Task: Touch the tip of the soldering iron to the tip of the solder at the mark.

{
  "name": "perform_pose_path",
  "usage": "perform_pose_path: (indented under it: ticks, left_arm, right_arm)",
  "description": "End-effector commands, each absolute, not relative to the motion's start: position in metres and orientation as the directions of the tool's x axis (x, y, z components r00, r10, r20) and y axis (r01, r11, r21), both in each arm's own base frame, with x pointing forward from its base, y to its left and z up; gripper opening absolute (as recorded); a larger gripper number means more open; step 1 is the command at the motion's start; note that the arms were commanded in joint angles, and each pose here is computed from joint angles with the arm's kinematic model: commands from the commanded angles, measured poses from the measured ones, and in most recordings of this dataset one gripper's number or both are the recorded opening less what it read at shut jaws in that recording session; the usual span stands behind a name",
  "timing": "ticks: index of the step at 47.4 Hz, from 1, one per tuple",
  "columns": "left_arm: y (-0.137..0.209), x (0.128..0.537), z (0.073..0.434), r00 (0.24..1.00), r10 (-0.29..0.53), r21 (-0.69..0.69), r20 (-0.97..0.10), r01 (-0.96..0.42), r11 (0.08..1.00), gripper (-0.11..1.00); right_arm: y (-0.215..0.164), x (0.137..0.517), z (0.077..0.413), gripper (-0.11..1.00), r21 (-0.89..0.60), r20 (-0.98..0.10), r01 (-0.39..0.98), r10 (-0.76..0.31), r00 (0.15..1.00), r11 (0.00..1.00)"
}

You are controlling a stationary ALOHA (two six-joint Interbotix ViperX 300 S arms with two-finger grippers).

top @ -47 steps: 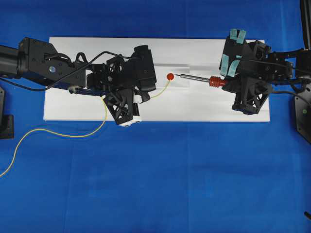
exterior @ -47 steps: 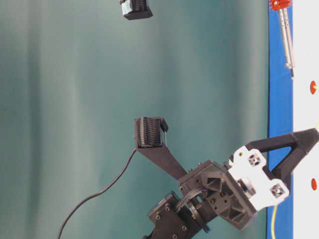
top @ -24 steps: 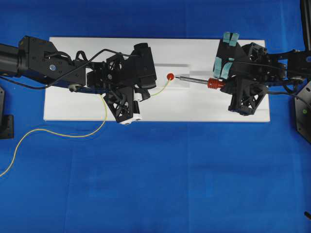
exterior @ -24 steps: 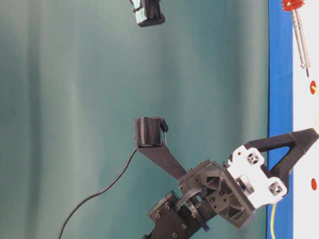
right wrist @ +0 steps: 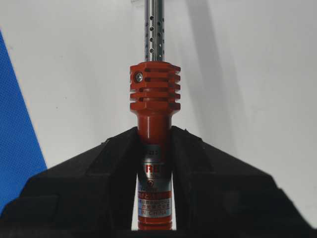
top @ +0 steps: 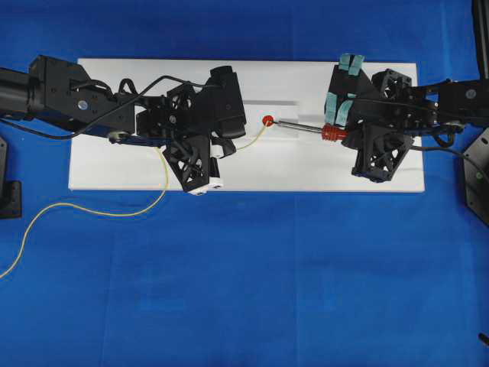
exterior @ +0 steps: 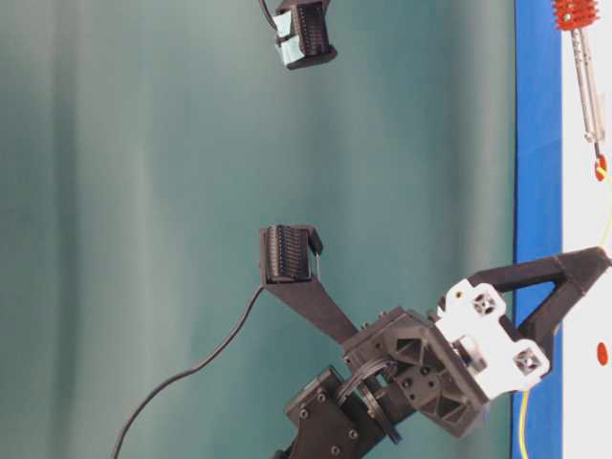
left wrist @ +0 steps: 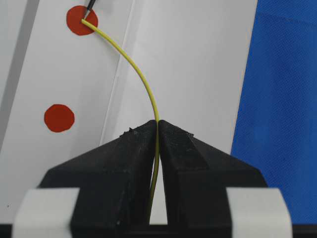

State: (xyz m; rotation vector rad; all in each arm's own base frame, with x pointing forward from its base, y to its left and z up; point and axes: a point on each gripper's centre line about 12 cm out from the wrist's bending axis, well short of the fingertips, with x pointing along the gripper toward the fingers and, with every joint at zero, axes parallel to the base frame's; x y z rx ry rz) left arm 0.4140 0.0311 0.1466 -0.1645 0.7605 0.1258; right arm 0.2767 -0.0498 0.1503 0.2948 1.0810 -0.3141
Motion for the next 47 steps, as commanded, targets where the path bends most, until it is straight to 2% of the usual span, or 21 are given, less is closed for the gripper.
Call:
perform_pose_path:
  ticks: [1, 47]
  left_arm:
    - [0.0329, 0.4194, 0.1602, 0.745, 0.058, -0.105, -0.665, -0.17, 0.98, 0.03]
    - [0.0329, 0.4193, 0.1593, 0.742, 0.058, -0.104, -0.668, -0.17, 0.98, 0.03]
  right_arm:
    - [-0.0507, 0.2846, 0.1603, 0.06, 0.09, -0.876, 0.385, -0.111, 0.47, 0.918]
    - [-0.0512, 0.2874, 0.1608, 0.06, 0.09, -0.877, 0.386, -0.111, 0.468, 0.918]
